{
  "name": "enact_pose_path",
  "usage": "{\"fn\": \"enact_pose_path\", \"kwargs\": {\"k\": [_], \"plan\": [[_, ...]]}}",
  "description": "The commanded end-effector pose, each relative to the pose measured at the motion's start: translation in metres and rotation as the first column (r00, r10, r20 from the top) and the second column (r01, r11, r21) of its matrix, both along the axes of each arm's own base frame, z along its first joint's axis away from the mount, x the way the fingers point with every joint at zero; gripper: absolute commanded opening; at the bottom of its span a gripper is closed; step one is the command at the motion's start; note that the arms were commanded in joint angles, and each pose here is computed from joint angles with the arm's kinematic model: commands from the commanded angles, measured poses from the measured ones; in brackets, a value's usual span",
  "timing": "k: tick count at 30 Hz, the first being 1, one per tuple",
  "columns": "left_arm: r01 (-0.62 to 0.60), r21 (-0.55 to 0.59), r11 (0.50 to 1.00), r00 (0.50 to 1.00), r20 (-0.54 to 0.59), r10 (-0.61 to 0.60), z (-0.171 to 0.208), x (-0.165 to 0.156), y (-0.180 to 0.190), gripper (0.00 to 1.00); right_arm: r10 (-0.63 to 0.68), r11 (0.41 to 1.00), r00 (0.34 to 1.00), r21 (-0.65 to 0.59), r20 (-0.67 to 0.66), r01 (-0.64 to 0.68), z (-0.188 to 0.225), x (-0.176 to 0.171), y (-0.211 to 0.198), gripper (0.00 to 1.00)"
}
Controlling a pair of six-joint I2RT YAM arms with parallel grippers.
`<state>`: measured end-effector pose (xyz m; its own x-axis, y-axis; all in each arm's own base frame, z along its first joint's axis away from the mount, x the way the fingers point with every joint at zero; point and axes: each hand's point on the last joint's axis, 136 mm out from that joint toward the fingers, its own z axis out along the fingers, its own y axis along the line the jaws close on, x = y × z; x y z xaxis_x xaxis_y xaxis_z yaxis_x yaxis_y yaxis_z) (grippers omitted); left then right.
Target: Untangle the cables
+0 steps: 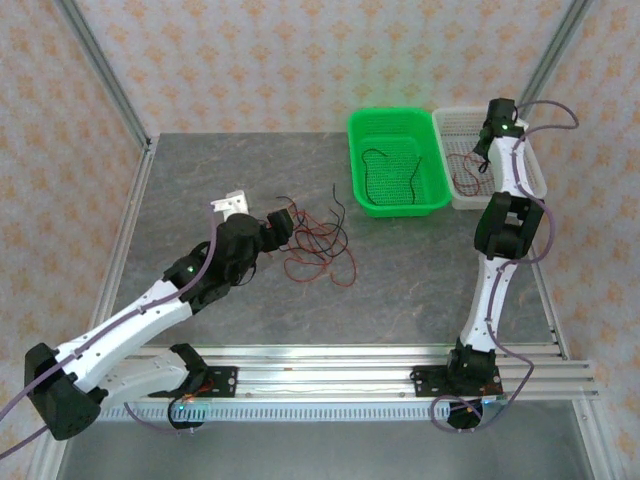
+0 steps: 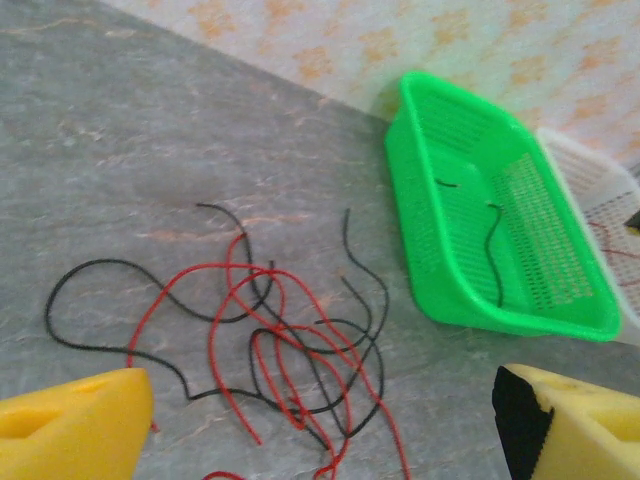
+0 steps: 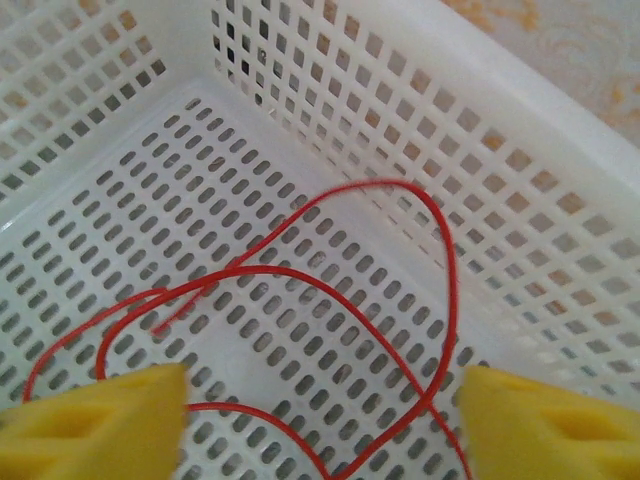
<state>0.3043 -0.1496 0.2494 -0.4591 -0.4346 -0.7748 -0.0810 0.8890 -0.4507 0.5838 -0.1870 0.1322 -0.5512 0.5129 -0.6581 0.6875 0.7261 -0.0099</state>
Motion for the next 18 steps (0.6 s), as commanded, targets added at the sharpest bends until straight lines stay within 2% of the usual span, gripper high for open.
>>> {"fn": "enact_pose_path", "kwargs": {"k": [1,3,9,14,18], "plan": [[-0.096,0.052,0.994,0.993,-0.067,0.1,-0.009,-0.004,0.02,0.89,-0.018,0.999,1.0,-0.043,-0.006,0.018,0.033,-0.015,-0.006,0.87],[-0.107,0.064,0.992,0.988,-0.102,0.113,-0.017,-0.004,0.021,0.89,-0.009,0.999,1.0,-0.044,0.018,0.01,0.052,-0.018,-0.004,0.92],[-0.107,0.095,0.99,0.969,-0.214,0.126,-0.051,0.0,0.018,0.88,0.046,0.998,0.997,-0.055,0.064,-0.043,0.11,-0.04,0.022,0.93],[-0.119,0.078,0.99,0.951,-0.276,0.136,-0.079,0.007,0.019,0.85,0.171,0.984,0.982,-0.067,0.083,-0.166,0.141,-0.072,0.079,0.93],[-0.148,0.036,0.988,0.937,-0.315,0.152,-0.099,0.014,0.023,0.82,0.291,0.957,0.948,-0.037,0.132,-0.289,0.148,-0.107,0.133,0.9]]}}
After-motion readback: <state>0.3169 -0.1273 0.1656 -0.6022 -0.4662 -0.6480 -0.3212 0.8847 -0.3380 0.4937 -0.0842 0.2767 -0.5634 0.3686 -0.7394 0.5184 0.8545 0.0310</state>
